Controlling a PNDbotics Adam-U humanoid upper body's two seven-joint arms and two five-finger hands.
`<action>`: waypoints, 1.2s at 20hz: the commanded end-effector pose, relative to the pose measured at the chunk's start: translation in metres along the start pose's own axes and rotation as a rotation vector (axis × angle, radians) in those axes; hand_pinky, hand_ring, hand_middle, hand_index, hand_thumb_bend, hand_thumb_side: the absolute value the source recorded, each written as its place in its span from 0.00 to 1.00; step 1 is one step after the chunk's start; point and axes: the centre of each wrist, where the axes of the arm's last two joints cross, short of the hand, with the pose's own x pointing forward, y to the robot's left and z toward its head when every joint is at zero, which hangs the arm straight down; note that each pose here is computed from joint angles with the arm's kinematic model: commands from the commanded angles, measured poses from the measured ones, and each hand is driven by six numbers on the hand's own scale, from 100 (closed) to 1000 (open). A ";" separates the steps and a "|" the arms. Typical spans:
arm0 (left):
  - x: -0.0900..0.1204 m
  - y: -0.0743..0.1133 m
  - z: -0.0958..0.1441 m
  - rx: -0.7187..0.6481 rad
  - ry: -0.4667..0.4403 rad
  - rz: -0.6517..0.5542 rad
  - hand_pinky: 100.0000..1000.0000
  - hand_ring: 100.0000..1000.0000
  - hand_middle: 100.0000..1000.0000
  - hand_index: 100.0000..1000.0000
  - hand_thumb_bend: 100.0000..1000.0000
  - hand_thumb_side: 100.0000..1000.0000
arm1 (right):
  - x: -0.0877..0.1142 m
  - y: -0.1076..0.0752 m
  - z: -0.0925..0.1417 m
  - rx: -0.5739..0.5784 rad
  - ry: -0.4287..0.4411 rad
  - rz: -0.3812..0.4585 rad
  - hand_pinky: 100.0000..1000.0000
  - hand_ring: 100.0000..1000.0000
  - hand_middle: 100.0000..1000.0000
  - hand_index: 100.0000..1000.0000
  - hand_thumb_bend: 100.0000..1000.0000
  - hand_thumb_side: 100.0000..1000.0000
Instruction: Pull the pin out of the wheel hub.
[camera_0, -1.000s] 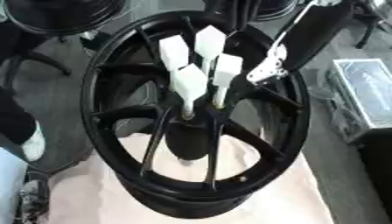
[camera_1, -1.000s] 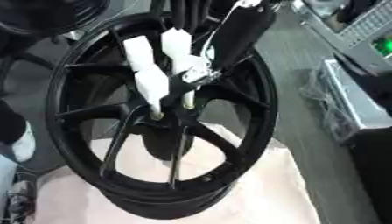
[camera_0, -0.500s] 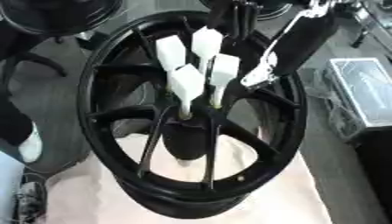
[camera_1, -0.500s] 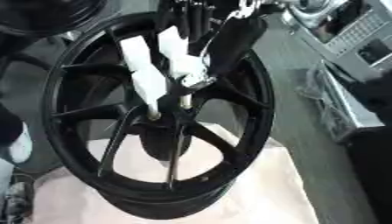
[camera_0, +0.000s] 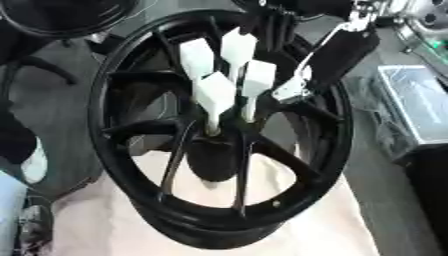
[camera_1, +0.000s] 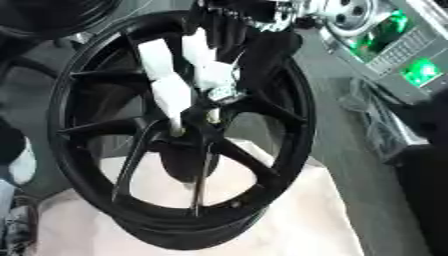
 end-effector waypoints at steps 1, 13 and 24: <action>0.012 0.007 -0.005 0.013 -0.037 -0.011 0.76 0.78 0.75 0.80 0.17 0.71 | -0.003 -0.005 0.002 0.006 0.048 -0.005 0.63 0.58 0.53 0.75 0.55 0.24; 0.011 0.007 -0.005 0.016 -0.036 -0.003 0.76 0.77 0.74 0.78 0.17 0.71 | -0.026 0.000 -0.011 -0.026 0.114 -0.022 0.64 0.60 0.56 0.76 0.52 0.25; 0.011 0.006 -0.005 0.018 -0.037 0.005 0.75 0.77 0.74 0.78 0.17 0.72 | -0.033 0.007 -0.019 0.010 0.129 -0.035 0.63 0.59 0.55 0.75 0.48 0.24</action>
